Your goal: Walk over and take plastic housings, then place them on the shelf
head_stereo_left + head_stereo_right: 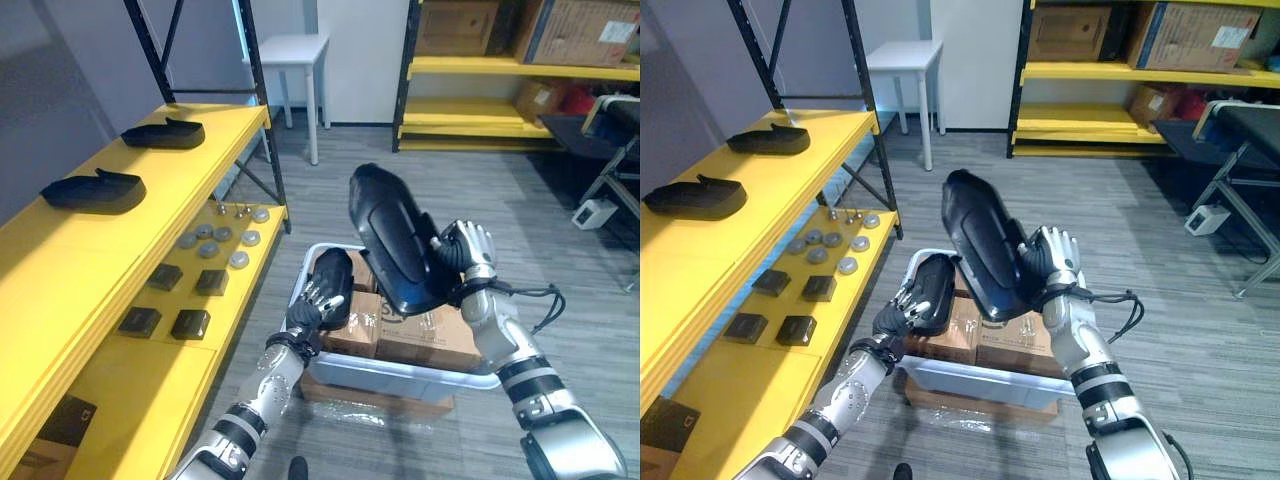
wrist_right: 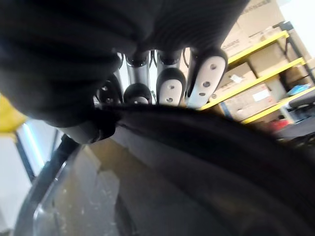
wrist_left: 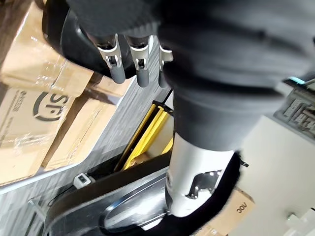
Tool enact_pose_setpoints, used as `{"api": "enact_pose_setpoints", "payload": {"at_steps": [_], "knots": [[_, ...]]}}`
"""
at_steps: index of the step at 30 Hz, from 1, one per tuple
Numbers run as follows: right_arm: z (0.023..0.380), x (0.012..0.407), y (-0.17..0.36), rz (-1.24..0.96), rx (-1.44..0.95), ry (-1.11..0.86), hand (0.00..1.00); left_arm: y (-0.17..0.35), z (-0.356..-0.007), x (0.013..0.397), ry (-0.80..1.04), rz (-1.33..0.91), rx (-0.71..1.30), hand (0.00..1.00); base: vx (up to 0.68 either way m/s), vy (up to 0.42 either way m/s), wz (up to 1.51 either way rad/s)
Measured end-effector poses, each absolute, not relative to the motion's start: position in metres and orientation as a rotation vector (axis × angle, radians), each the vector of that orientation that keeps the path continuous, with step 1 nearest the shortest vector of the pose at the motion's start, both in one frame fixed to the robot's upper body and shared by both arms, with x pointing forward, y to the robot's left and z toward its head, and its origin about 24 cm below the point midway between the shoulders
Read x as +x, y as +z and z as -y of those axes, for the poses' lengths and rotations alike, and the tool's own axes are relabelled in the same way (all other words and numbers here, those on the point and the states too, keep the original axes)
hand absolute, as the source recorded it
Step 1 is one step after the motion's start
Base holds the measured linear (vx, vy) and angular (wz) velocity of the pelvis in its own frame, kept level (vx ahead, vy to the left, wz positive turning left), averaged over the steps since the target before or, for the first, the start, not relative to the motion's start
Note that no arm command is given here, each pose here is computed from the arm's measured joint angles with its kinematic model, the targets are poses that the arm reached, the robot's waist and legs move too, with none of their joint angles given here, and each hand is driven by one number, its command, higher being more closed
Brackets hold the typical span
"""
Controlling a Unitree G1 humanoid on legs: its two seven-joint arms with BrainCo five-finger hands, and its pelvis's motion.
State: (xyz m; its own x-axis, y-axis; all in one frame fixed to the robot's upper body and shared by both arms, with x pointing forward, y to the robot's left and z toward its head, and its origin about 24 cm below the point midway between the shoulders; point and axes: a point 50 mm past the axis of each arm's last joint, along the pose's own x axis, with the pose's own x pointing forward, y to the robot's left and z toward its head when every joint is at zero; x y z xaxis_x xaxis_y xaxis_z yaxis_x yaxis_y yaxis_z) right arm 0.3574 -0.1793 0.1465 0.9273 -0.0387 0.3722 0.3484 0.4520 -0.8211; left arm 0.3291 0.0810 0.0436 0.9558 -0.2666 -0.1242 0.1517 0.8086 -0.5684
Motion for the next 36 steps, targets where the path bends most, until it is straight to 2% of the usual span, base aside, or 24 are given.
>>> {"api": "enact_pose_setpoints", "payload": {"at_steps": [6,10,11,18,23,28,34,36], "knots": [[0.134,0.339,0.124,0.375,-1.003,-0.108,1.00,0.051,-0.063,0.332,-0.254,-0.208,-0.584,0.00,0.00,0.000,-0.01],[0.115,0.334,0.114,0.385,-0.956,-0.046,1.00,0.044,-0.066,0.332,-0.205,-0.246,-0.595,0.00,0.03,0.001,-0.01],[0.114,0.333,0.113,0.382,-0.945,-0.042,1.00,0.043,-0.065,0.332,-0.204,-0.256,-0.614,1.00,0.00,0.000,0.00],[0.119,0.322,0.093,0.307,-0.862,-0.030,1.00,0.042,-0.067,0.332,-0.162,-0.264,-0.642,1.00,0.00,0.000,0.00],[0.112,0.311,0.088,0.330,-0.784,0.006,1.00,0.042,-0.077,0.332,-0.037,-0.243,-0.720,1.00,0.01,-0.003,0.06],[0.096,0.290,0.074,0.338,-0.660,0.083,1.00,0.022,-0.085,0.297,0.085,-0.234,-0.827,1.00,0.06,-0.007,0.55],[0.079,0.285,0.074,0.370,-0.582,0.146,1.00,0.026,-0.105,0.280,0.143,-0.144,-0.779,1.00,0.14,0.035,1.80],[0.061,0.287,0.079,0.411,-0.555,0.194,1.00,0.040,-0.127,0.271,0.194,-0.022,-0.669,1.00,0.37,0.077,1.66]]}}
